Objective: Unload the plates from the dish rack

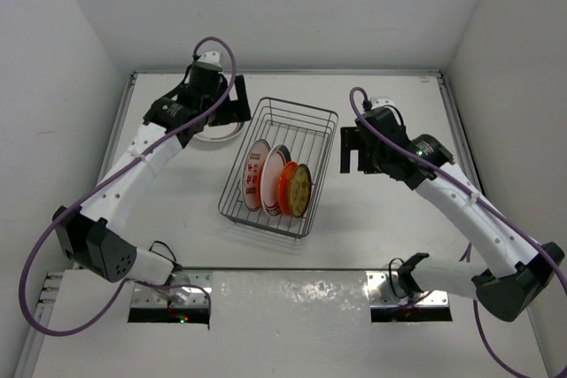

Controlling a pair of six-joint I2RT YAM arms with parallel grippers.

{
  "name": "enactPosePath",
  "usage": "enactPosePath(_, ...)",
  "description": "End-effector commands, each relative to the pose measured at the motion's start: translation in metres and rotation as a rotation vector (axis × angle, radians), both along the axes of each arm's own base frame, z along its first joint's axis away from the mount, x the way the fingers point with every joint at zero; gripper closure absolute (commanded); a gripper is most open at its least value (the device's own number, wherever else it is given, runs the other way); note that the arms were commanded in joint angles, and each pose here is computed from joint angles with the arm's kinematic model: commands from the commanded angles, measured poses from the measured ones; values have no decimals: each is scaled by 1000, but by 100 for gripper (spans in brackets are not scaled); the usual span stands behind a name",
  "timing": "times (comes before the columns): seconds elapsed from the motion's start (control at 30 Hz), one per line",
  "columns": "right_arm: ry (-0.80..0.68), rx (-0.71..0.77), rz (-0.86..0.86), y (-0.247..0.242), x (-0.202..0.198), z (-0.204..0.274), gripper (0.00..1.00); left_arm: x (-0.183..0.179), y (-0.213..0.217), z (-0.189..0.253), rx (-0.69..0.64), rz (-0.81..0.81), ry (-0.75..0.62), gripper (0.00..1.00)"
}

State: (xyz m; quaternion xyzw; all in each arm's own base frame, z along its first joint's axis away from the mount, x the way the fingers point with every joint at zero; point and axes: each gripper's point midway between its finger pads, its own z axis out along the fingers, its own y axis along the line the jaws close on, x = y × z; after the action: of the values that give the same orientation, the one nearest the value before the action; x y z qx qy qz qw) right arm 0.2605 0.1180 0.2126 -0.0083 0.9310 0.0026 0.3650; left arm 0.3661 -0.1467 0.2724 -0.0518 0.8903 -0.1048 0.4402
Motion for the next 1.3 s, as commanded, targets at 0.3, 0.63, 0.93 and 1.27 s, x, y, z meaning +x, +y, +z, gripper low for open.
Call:
enactPosePath(0.3, -10, 78, 21, 18, 11, 5, 1, -55, -19, -48, 83, -238, 206, 20)
enactPosePath(0.63, 18, 119, 12, 25, 8, -6, 1, -74, -25, -81, 156, -308, 304, 39)
enactPosePath(0.93, 29, 139, -19, 25, 5, -12, 1, -78, -23, -97, 260, -306, 348, 67)
enactPosePath(1.27, 25, 153, -50, 21, 1, -13, 1, -69, -25, -59, 273, -255, 304, 93)
